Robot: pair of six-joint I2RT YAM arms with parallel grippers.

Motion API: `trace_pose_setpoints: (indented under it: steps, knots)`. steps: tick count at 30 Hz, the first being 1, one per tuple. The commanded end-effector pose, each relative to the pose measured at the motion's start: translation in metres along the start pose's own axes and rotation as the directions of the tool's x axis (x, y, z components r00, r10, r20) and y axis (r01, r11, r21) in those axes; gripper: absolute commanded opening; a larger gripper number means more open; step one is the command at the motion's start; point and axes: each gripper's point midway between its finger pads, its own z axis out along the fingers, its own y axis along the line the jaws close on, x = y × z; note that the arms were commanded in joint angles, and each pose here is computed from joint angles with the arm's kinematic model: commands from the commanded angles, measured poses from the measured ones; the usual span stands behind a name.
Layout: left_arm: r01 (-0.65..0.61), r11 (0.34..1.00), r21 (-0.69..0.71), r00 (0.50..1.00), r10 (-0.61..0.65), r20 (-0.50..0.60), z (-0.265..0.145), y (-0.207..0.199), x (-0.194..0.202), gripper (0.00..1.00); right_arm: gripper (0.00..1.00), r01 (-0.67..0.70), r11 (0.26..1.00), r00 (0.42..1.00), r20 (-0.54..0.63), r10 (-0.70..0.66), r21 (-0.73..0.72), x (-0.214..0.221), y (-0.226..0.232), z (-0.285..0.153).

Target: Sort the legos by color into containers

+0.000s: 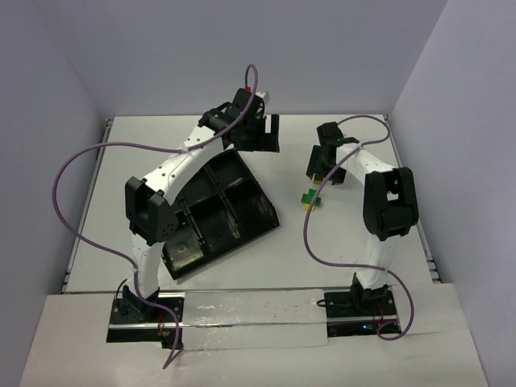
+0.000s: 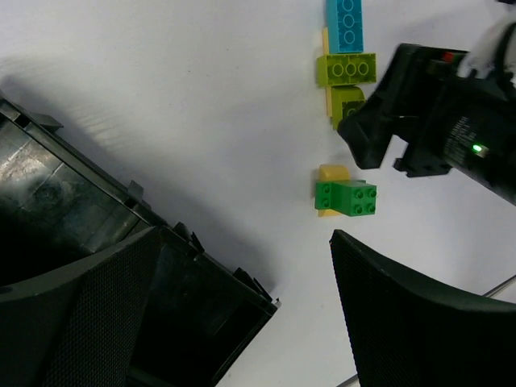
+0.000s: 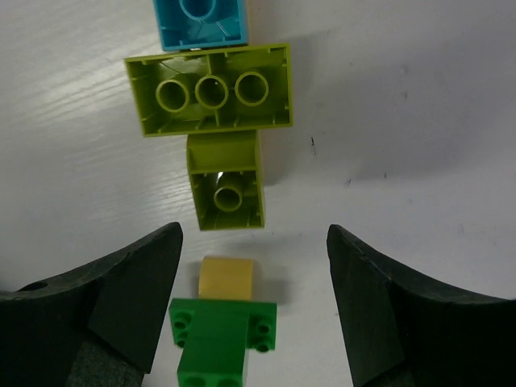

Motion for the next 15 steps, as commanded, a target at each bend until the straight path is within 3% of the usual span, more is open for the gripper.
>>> trace_pose_setpoints:
  steps: [1,10,14,15]
  knots:
    - [-0.026,1.000,0.014,0.999,0.026,0.028,-0.018,-0.005,-0.010,0.94,0.78,0.023,0.999,1.000,0.004,-0.023,-0.030,-0.013,0.010,0.008]
    - [-0.031,0.999,0.032,0.999,0.031,0.017,-0.012,-0.007,-0.011,0.94,0.67,0.016,1.000,1.000,0.021,-0.015,-0.017,-0.022,0.015,0.028]
    - [-0.034,0.999,0.028,0.999,0.033,0.016,-0.012,-0.005,-0.012,0.94,0.53,0.018,1.000,1.000,0.022,-0.017,-0.018,-0.023,0.016,0.032]
    - [-0.034,0.999,0.022,0.999,0.034,0.020,-0.013,-0.003,-0.013,0.94,0.46,0.018,0.999,1.000,0.025,-0.017,-0.029,-0.024,0.018,0.031]
